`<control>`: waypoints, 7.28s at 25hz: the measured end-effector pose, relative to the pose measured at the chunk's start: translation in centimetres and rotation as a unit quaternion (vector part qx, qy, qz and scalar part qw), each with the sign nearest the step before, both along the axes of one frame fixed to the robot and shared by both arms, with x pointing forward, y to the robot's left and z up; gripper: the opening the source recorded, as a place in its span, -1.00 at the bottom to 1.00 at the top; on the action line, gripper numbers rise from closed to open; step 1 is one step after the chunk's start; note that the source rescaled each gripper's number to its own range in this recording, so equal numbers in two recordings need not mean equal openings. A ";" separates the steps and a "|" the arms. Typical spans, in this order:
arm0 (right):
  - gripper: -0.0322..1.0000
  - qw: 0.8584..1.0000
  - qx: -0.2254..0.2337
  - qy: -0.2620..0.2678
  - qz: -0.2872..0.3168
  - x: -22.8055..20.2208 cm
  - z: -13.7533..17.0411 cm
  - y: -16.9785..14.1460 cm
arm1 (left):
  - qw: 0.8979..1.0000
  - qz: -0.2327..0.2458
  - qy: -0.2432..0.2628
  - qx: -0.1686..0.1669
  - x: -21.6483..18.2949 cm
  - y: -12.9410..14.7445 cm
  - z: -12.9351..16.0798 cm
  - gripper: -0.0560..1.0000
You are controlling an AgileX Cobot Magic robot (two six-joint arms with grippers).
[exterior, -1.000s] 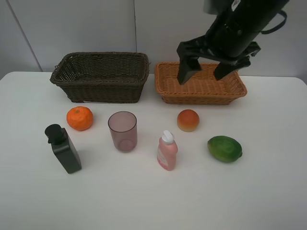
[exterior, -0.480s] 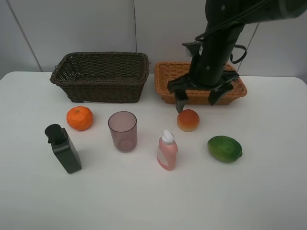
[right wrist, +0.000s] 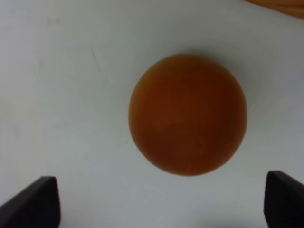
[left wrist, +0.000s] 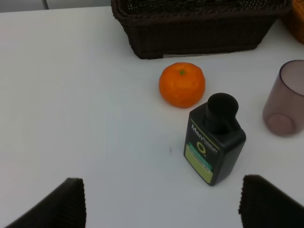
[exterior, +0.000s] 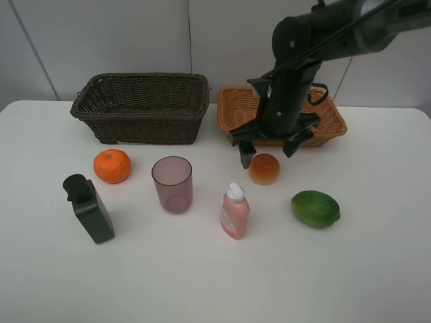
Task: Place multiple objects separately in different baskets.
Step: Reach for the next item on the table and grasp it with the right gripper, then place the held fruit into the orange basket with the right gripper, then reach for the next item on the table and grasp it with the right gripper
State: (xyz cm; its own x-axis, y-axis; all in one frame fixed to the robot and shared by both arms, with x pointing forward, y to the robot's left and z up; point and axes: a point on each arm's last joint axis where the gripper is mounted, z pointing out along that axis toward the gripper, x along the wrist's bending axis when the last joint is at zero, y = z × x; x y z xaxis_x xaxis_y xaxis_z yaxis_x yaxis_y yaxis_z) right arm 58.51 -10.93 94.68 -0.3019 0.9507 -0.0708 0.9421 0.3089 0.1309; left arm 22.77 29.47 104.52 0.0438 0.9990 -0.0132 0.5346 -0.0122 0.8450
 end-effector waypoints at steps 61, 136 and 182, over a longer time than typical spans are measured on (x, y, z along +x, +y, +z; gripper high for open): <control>0.03 0.998 -0.044 -0.012 0.033 1.9 -6.5 0.2 | 1.000 0.000 0.000 0.000 0.0 0.0 0.0 0.71; 0.03 0.987 -0.034 -0.156 -0.005 6.6 9.1 -5.9 | 1.000 0.000 0.000 0.000 0.0 0.0 0.0 0.71; 1.00 0.991 -0.032 -0.131 0.017 12.7 0.6 -7.7 | 1.000 0.000 0.000 0.000 0.0 0.0 0.0 0.71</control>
State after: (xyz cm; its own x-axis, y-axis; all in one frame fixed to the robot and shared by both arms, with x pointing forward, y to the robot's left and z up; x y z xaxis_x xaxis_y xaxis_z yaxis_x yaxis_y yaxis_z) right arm 71.23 -18.61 95.29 -0.2971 0.9315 -0.2100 0.8675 0.3552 0.3483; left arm 22.77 29.47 104.52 0.0438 0.9990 -0.0132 0.5346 -0.0122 0.8450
